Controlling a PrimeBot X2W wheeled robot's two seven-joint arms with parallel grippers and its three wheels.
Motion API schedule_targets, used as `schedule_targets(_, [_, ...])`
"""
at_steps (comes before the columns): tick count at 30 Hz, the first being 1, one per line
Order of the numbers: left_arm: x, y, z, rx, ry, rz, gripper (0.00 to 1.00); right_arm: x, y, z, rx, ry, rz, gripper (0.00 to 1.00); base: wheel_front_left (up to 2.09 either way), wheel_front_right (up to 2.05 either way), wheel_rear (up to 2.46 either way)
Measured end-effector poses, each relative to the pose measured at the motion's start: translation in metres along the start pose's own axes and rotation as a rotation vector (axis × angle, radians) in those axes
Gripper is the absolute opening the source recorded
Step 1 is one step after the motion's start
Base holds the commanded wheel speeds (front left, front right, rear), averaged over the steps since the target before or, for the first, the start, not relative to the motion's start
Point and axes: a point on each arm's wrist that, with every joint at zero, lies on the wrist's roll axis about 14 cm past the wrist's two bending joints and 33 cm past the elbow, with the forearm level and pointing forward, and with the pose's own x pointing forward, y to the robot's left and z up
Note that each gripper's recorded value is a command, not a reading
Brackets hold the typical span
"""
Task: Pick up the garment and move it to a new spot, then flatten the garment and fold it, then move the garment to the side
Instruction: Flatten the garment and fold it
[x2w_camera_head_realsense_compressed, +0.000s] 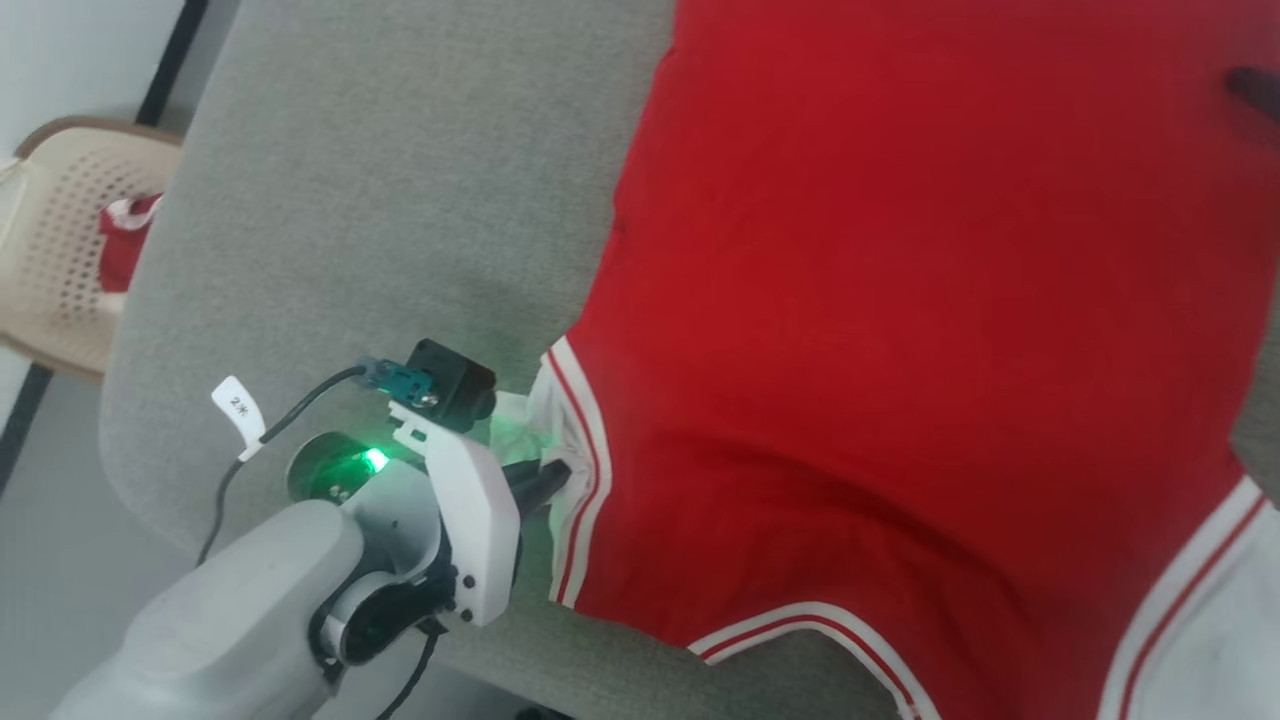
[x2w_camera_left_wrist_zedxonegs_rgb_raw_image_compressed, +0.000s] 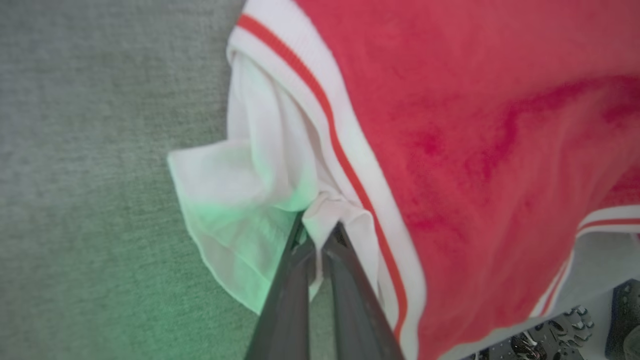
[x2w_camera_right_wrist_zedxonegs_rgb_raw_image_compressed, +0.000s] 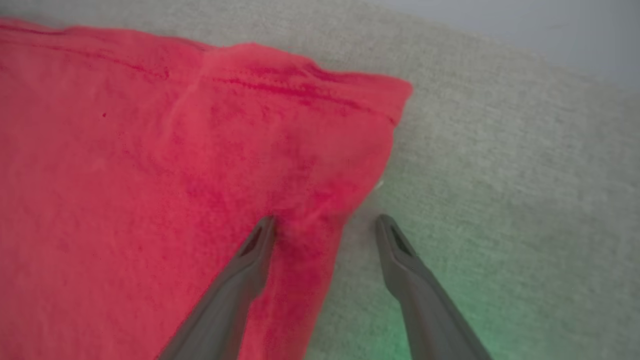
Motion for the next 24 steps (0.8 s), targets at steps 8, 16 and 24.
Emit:
schedule_targets(8, [0.006, 0.007, -0.004, -0.026, 0.003, 0.002, 0.00, 0.020, 0.006, -0.009, -0.023, 0.147, -0.013, 0.00, 0.00, 0.00, 0.00])
schedule_targets(16, [0.009, 0.009, -0.002, -0.024, -0.007, -0.007, 0.00, 0.006, 0.005, -0.014, -0.078, 0.143, -0.030, 0.00, 0.00, 0.00, 0.00])
schedule_targets(24, [0.008, 0.011, 0.005, 0.010, -0.013, -0.015, 0.00, -0.032, 0.002, -0.038, -0.108, 0.119, 0.006, 0.00, 0.00, 0.00, 0.00])
